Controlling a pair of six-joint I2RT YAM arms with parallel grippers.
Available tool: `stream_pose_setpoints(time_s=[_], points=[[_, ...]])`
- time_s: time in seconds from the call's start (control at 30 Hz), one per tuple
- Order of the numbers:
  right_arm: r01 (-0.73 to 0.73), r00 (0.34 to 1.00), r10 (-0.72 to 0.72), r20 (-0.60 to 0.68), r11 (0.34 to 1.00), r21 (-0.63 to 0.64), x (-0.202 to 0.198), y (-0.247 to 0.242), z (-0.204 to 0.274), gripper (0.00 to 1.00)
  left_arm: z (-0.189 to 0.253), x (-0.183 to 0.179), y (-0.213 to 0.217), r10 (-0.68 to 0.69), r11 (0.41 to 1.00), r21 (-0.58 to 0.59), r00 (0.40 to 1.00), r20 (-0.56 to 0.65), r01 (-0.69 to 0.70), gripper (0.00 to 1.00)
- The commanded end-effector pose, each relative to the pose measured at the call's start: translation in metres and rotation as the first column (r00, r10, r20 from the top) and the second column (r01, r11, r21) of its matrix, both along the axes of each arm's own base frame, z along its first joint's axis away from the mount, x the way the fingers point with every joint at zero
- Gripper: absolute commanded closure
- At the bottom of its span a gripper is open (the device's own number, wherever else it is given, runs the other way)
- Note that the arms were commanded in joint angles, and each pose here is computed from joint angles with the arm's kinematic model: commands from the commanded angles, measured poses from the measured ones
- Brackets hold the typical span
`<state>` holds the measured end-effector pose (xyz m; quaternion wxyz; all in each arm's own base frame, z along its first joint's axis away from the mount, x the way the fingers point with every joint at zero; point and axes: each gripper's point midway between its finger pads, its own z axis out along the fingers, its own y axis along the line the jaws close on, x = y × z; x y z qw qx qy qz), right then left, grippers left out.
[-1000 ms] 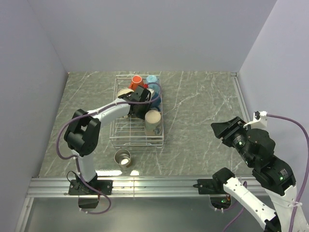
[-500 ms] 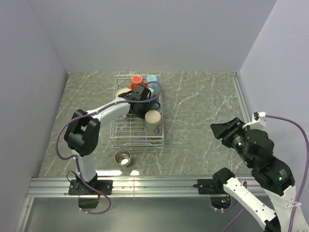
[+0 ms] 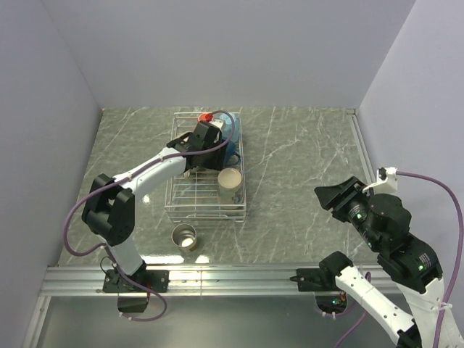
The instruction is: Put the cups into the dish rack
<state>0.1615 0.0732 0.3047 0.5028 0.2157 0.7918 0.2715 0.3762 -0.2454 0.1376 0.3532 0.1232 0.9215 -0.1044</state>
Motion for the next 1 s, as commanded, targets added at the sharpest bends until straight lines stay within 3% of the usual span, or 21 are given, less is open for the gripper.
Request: stream_pose_setpoints(time_s=[0.0, 0.43, 0.73, 0.97], points=[[-0.005, 1.0, 0.005, 0.009, 1.0, -0.03, 0.003, -0.001, 0.004, 0.45, 0.009, 0.006, 0.001, 0.04, 0.999, -0.024, 0.998, 0.052, -0.038, 0.33], [-0.016, 1.0, 0.016, 0.0, 0.997, -0.075, 0.0, -0.004, 0.009, 0.45, 0.002, 0.05, -0.001, 0.025, 0.992, 0.118, 0.996, 0.089, -0.036, 0.3], [0.012, 1.0, -0.012, -0.003, 0.997, -0.071, -0.003, -0.01, 0.004, 0.44, -0.038, 0.034, 0.008, 0.02, 0.991, 0.132, 0.999, -0.027, -0.017, 0.3], [0.005, 1.0, -0.005, -0.007, 0.998, -0.057, -0.001, -0.007, -0.001, 0.44, -0.029, 0.038, 0.008, 0.001, 0.994, 0.105, 0.999, 0.041, -0.006, 0.26]])
